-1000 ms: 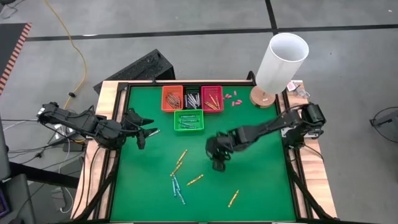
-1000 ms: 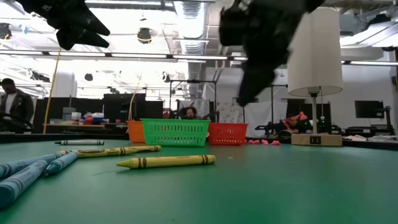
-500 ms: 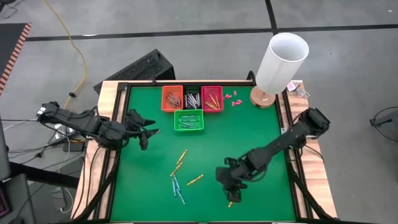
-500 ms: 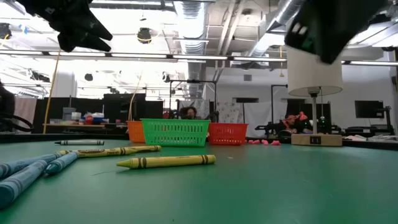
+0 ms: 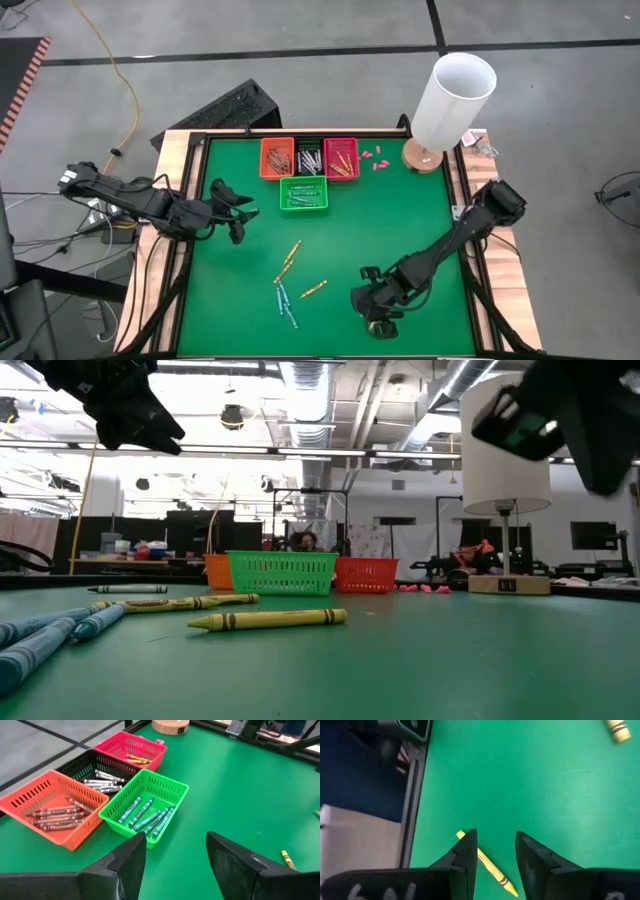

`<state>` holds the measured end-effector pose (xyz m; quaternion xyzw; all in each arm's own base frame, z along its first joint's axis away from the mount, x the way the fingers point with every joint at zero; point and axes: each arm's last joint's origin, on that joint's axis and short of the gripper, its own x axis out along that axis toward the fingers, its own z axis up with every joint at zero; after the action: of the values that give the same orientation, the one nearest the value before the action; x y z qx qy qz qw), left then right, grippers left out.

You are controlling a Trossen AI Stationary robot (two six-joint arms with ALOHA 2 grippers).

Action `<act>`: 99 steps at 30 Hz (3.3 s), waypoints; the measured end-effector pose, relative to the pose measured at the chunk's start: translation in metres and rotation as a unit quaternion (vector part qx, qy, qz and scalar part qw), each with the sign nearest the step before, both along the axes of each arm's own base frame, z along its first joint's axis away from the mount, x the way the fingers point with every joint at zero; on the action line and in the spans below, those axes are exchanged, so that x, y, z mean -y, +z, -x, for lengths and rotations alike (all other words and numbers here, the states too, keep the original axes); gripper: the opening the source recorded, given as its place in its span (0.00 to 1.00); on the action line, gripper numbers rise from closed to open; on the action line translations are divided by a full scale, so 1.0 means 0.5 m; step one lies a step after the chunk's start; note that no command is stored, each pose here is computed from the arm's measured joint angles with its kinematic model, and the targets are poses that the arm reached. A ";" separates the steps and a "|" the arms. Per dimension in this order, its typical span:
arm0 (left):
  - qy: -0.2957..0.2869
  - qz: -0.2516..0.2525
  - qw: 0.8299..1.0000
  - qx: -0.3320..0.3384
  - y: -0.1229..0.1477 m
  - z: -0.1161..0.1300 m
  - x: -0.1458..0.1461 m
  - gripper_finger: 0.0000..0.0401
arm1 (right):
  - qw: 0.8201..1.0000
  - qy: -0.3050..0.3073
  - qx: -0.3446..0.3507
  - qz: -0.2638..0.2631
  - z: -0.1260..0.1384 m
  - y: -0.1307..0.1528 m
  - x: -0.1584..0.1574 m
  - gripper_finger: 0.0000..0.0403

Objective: Sort crayons
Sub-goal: Put a yellow crayon in the red basket

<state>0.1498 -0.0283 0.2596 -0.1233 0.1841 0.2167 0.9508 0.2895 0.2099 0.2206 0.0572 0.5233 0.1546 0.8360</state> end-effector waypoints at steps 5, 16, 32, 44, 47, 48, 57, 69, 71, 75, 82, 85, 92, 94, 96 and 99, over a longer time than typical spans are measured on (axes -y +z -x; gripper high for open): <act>0.000 0.003 1.000 -0.004 -0.003 -0.002 0.001 0.49 | 0.999 0.038 -0.015 0.025 -0.001 -0.036 -0.017 0.32; 0.003 0.001 1.000 -0.004 -0.003 -0.003 0.001 0.49 | 0.995 0.066 -0.034 0.066 0.022 -0.044 -0.026 0.32; 0.004 0.004 1.000 -0.001 -0.002 -0.003 0.001 0.49 | 0.992 0.083 -0.066 0.075 0.026 -0.089 -0.049 0.32; 0.005 0.004 1.000 0.001 -0.002 -0.003 0.001 0.49 | 0.990 0.073 -0.058 0.102 0.025 -0.101 -0.050 0.32; 0.005 0.004 1.000 0.001 -0.002 -0.003 0.001 0.49 | 0.990 0.067 -0.050 0.113 0.024 -0.101 -0.049 0.32; 0.005 0.004 1.000 0.001 -0.002 -0.003 0.001 0.49 | 0.990 0.066 -0.049 0.117 0.024 -0.101 -0.049 0.32; 0.003 0.006 1.000 0.002 -0.001 -0.004 0.001 0.49 | 0.985 0.070 -0.074 0.139 0.019 -0.146 -0.056 0.25; 0.003 0.006 1.000 0.002 -0.001 -0.004 0.001 0.49 | 0.985 0.025 -0.097 0.140 0.002 -0.137 -0.029 0.02; 0.003 0.006 1.000 0.002 -0.001 -0.004 0.001 0.49 | 0.985 0.013 -0.102 0.135 -0.006 -0.130 -0.023 0.02; 0.003 0.006 1.000 0.002 -0.001 -0.004 0.001 0.49 | 0.986 0.009 -0.101 0.136 -0.024 -0.113 -0.016 0.01; 0.004 0.012 1.000 0.005 -0.001 -0.004 0.001 0.49 | 0.977 -0.015 -0.068 0.203 -0.053 -0.085 0.010 0.01; 0.004 0.013 1.000 0.005 -0.001 -0.004 0.001 0.49 | 0.975 -0.016 -0.075 0.211 -0.057 -0.077 0.019 0.01; 0.004 0.013 1.000 0.005 -0.001 -0.004 0.001 0.49 | 0.972 -0.005 -0.078 0.221 -0.071 -0.074 0.045 0.01; 0.004 0.013 1.000 0.005 -0.001 -0.004 0.001 0.49 | 0.971 -0.005 -0.080 0.223 -0.075 -0.074 0.054 0.01; 0.004 0.013 1.000 0.005 -0.001 -0.004 0.001 0.49 | 0.971 -0.001 -0.084 0.226 -0.075 -0.069 0.061 0.01; -0.003 0.019 1.000 0.004 -0.001 -0.004 0.002 0.49 | 0.971 0.004 -0.077 0.226 -0.077 -0.054 0.075 0.01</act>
<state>0.1518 -0.0294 0.2589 -0.1416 0.1847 0.2098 0.9497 0.3280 0.1725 0.1938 -0.1237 0.6076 0.0312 0.7840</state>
